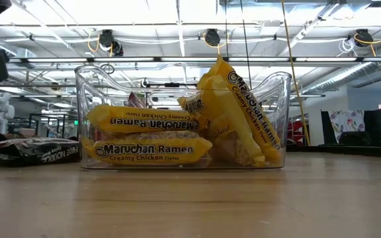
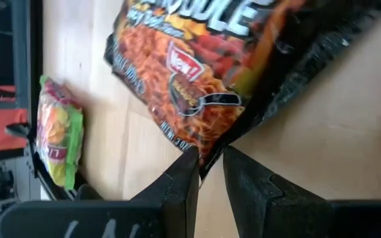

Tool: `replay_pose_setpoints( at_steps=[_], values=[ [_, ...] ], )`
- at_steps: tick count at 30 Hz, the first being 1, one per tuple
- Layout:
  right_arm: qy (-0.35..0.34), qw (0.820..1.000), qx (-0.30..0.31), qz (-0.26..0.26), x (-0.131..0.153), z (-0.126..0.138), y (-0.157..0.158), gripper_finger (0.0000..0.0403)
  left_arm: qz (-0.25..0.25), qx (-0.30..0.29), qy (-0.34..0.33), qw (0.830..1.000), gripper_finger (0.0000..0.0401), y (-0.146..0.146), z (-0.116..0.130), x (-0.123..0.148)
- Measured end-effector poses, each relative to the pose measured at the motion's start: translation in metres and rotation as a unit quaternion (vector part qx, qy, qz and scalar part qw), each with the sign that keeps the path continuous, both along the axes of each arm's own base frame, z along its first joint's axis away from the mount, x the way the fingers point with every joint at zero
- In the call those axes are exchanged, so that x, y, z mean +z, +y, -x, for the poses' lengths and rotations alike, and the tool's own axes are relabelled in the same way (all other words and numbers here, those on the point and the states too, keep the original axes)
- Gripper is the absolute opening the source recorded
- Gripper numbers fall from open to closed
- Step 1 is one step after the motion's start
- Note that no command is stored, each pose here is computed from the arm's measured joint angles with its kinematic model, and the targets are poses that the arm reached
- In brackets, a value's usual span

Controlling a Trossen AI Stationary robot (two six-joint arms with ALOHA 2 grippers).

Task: Sort Maruchan noodles
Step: Put the black noodle pack into the top transparent bin

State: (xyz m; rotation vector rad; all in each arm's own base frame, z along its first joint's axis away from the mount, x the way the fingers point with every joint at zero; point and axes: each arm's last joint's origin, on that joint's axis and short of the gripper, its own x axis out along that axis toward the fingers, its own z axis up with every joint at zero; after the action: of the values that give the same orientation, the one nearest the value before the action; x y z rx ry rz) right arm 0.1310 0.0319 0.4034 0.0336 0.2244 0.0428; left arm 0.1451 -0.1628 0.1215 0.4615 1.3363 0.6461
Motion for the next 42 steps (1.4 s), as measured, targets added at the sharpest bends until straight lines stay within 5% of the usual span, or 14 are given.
replay_pose_setpoints(
  at_steps=[17,27,42],
  values=[
    [-0.001,1.000,0.000,0.000,0.000,0.000,0.000,0.0091,0.060,0.027,-0.073,0.995,0.0078,-0.010,-0.008,-0.006],
    [0.000,1.000,0.000,0.002,0.000,0.000,0.000,0.0091,0.046,0.001,-0.070,0.996,0.0078,-0.008,-0.010,-0.005],
    [0.000,1.000,0.000,0.002,0.000,0.000,0.000,0.0091,0.031,0.045,-0.086,0.995,0.0078,0.010,-0.028,-0.004]
  ],
)
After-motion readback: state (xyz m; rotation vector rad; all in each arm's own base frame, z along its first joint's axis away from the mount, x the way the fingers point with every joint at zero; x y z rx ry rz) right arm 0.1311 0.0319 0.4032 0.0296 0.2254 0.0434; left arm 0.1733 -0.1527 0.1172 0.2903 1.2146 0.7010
